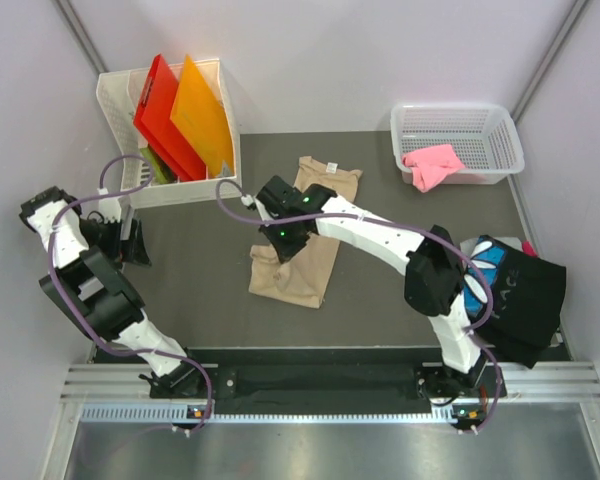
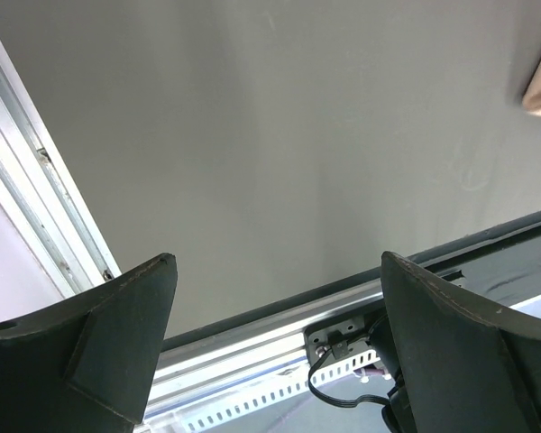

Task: Fold and stack the t-shirts
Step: Fold the folded rectangular tshirt in 1/3 of the way

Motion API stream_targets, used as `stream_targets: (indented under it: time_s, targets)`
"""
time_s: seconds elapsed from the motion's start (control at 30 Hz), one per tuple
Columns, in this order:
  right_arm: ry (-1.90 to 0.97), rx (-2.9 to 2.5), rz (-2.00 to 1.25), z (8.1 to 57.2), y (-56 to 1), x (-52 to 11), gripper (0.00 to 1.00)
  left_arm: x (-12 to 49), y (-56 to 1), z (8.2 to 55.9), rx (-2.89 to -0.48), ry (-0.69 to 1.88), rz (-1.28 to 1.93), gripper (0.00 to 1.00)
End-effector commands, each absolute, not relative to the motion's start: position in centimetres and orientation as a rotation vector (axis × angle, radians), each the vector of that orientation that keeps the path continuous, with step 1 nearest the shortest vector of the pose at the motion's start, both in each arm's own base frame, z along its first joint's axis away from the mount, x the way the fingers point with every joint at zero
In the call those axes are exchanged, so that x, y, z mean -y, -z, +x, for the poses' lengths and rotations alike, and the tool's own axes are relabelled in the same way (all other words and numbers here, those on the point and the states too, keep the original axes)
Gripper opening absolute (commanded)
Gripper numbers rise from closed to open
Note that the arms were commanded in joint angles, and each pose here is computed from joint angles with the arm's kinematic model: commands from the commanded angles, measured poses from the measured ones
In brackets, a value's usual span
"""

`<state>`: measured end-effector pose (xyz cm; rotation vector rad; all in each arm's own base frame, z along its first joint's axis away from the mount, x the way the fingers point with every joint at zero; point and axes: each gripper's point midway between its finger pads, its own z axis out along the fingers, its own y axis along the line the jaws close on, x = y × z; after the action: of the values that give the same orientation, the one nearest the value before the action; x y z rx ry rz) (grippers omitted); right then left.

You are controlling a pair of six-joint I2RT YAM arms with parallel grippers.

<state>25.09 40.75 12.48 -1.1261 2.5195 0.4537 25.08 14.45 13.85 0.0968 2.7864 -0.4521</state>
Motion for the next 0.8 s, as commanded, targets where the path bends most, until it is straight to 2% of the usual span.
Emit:
stream_targets:
  time_s: [0.0, 0.37, 0.47, 0.5, 0.53, 0.6, 0.7, 0.77]
  targets:
    - [-0.474, -2.452, -1.094, 28.5, -14.1, -40.2, 0.02, -13.0, -14.7, 23.2, -2.843, 0.571, 0.069, 0.99]
    - [-0.482, -2.507, -0.994, 33.4, -11.5, -38.6, 0.04, -12.8, -14.6, 22.8, -2.856, 0.582, 0.075, 0.99]
    - [-0.485, -2.522, -0.979, 34.2, -10.6, -38.8, 0.15, -12.6, -14.7, 22.5, -2.86, 0.585, 0.085, 0.99]
    - [-0.476, -2.535, -0.973, 34.5, -10.0, -38.8, 0.31, -12.6, -14.7, 22.5, -2.86, 0.585, 0.091, 0.99]
    - [-0.443, -2.548, -0.95, 35.0, -9.5, -38.4, 0.41, -12.5, -14.8, 22.4, -2.86, 0.587, 0.099, 0.99]
    - [-0.394, -2.554, -0.91, 36.2, -9.1, -37.8, 0.53, -12.5, -14.8, 22.2, -2.866, 0.591, 0.102, 0.99]
    - [-0.309, -2.547, -0.78, 39.5, -9.9, -35.6, 0.63, -12.4, -14.9, 21.8, -2.87, 0.582, 0.116, 0.99]
    - [-0.285, -2.55, -0.676, 41.9, -10.7, -33.3, 0.64, -12.3, -14.9, 21.4, -2.877, 0.572, 0.121, 0.99]
